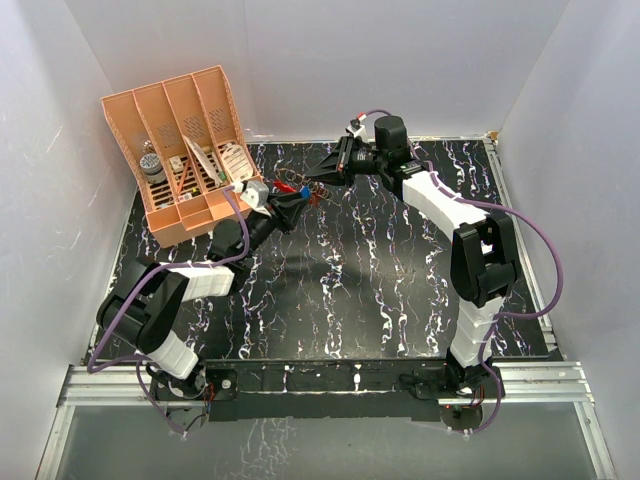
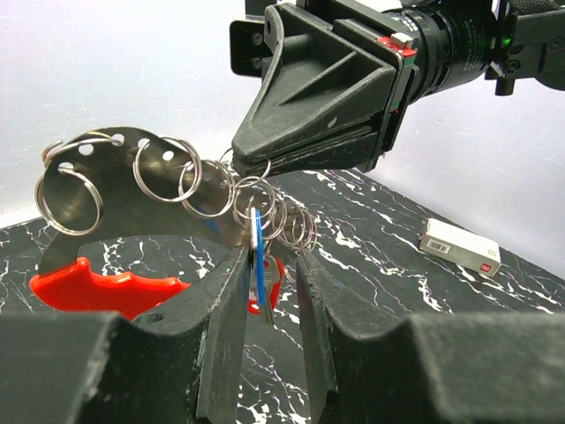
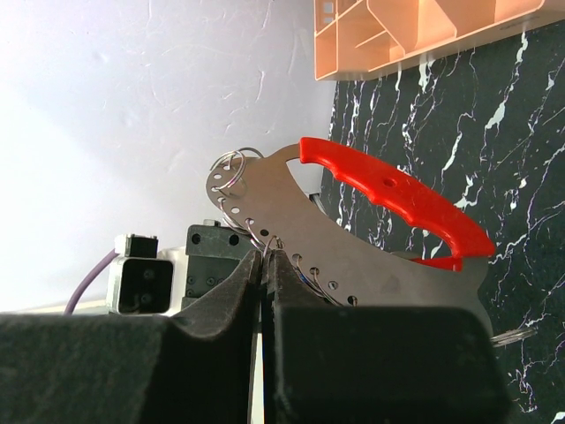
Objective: Put the keys on the keyring
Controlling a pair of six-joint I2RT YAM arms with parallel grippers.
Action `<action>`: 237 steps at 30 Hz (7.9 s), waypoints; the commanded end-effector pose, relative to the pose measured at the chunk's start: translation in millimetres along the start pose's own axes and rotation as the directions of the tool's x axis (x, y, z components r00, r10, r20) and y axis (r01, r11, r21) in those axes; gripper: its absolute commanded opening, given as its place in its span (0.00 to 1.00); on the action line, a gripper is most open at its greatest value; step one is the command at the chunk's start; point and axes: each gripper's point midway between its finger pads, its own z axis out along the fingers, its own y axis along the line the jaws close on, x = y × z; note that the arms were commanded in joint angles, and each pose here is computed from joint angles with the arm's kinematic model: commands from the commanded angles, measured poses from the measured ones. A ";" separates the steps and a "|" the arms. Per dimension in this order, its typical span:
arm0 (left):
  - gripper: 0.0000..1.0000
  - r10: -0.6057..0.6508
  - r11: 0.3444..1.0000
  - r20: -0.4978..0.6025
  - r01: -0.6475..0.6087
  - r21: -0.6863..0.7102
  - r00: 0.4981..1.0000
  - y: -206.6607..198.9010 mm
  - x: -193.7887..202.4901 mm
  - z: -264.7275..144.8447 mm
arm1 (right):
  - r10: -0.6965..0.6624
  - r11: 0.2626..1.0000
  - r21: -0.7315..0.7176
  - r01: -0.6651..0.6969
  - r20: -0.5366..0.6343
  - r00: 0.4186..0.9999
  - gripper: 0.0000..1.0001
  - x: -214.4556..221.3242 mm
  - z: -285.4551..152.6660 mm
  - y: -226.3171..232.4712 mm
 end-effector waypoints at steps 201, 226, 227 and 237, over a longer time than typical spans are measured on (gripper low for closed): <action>0.00 -0.403 0.876 -0.280 0.456 0.158 0.871 -20.4 -76.2 1.2 | -0.967 0.054 0.248 0.967 0.254 -0.011 0.00 62.8 -69.3 92.8; 0.00 -0.632 0.704 -0.161 0.648 0.291 0.758 -34.1 -103.8 13.1 | -0.896 0.175 0.227 0.958 0.440 0.059 0.00 49.6 -48.8 94.0; 0.00 -0.635 0.702 -0.159 0.651 0.290 0.756 -33.7 -104.2 13.7 | -0.898 0.177 0.220 0.959 0.436 0.066 0.00 49.5 -45.9 92.2; 0.00 -0.643 0.694 -0.173 0.664 0.279 0.746 -36.0 -98.7 13.0 | -0.895 0.173 0.220 0.960 0.442 0.060 0.00 48.5 -42.4 93.7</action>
